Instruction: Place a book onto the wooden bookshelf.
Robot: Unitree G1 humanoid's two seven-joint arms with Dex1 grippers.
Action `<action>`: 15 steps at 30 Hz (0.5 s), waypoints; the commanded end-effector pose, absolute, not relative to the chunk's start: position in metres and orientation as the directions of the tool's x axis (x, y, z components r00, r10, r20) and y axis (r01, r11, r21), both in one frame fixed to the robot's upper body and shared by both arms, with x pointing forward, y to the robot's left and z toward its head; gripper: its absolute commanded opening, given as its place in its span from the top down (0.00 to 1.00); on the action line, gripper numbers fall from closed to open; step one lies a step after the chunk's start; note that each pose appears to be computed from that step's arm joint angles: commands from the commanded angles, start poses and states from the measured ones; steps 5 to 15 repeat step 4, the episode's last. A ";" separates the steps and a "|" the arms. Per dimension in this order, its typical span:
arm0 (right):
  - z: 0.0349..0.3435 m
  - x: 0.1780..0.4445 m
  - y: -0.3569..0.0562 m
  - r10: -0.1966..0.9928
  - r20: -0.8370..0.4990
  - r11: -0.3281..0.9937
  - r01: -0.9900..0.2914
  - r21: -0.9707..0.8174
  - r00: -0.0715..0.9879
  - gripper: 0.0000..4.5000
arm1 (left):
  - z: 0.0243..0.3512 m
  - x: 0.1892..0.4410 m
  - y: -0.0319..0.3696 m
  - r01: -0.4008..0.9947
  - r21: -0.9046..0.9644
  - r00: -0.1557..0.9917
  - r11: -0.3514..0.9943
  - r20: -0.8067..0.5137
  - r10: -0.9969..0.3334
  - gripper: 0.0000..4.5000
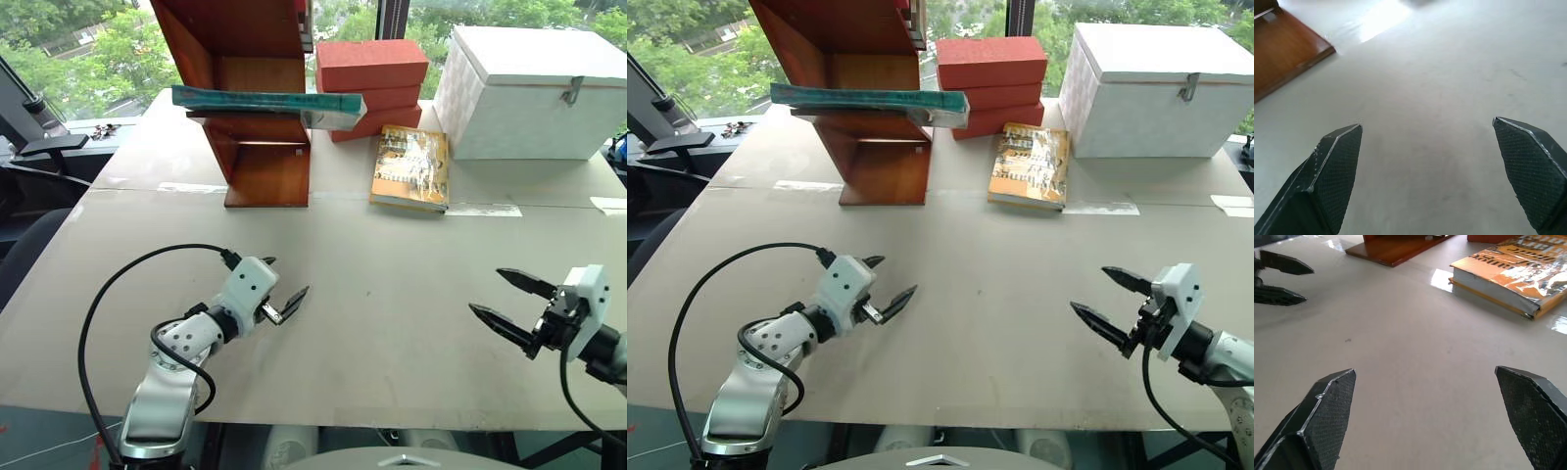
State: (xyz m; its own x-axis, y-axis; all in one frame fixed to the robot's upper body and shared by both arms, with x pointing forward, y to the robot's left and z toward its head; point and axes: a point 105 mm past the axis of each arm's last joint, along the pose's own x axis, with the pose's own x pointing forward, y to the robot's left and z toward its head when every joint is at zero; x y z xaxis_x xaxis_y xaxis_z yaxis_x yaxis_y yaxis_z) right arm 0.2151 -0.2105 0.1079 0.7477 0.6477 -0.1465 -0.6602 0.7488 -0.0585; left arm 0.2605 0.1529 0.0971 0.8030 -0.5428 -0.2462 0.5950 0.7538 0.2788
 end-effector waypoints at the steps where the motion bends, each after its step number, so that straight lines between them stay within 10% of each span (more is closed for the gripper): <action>1: 0.088 0.207 -0.220 0.589 -0.171 0.785 -0.609 -0.111 0.790 0.00 | 0.090 0.249 0.141 0.639 0.219 0.767 0.737 -0.238 -0.595 0.02; 15: 0.074 0.196 -0.222 0.584 -0.185 0.788 -0.606 -0.103 0.791 0.00 | 0.078 0.240 0.143 0.653 0.177 0.753 0.737 -0.259 -0.605 0.02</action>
